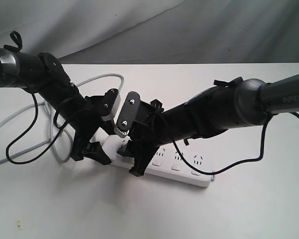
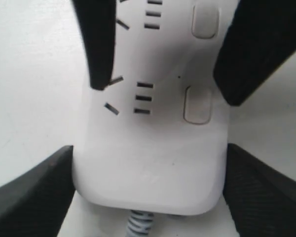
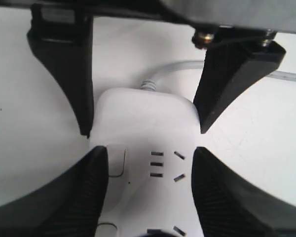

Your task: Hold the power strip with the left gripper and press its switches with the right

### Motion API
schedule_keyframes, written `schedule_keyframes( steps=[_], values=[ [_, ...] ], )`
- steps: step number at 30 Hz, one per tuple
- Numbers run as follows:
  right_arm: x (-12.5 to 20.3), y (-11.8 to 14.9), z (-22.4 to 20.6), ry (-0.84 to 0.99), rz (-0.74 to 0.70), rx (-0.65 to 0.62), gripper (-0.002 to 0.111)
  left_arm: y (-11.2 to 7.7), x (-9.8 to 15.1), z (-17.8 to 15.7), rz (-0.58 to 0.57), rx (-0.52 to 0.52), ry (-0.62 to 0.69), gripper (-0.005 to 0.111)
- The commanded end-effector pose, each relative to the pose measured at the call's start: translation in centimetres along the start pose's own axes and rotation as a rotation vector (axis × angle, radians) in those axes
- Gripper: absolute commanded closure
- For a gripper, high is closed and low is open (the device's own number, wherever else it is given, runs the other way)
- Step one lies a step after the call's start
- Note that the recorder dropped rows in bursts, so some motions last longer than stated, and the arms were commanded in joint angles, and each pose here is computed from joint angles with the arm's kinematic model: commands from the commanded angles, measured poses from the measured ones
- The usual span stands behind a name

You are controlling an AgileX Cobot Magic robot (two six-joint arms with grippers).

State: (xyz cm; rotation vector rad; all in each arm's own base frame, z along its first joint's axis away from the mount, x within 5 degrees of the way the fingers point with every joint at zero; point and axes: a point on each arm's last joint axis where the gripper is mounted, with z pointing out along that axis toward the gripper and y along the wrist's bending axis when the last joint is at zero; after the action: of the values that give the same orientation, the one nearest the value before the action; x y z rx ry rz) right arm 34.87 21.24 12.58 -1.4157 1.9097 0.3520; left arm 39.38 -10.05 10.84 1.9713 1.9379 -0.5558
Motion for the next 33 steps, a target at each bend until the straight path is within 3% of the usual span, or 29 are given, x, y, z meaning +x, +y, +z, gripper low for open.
schedule_keyframes(
  steps=[1,33],
  values=[
    [-0.1,0.0,0.1,0.021,-0.068,0.011,0.060,0.0,0.0,0.0,0.013,0.004,0.019,0.040],
    [-1.4,-0.4,1.3,0.014,-0.048,0.074,0.060,0.0,0.0,0.0,0.013,0.004,0.019,0.040]
  ],
)
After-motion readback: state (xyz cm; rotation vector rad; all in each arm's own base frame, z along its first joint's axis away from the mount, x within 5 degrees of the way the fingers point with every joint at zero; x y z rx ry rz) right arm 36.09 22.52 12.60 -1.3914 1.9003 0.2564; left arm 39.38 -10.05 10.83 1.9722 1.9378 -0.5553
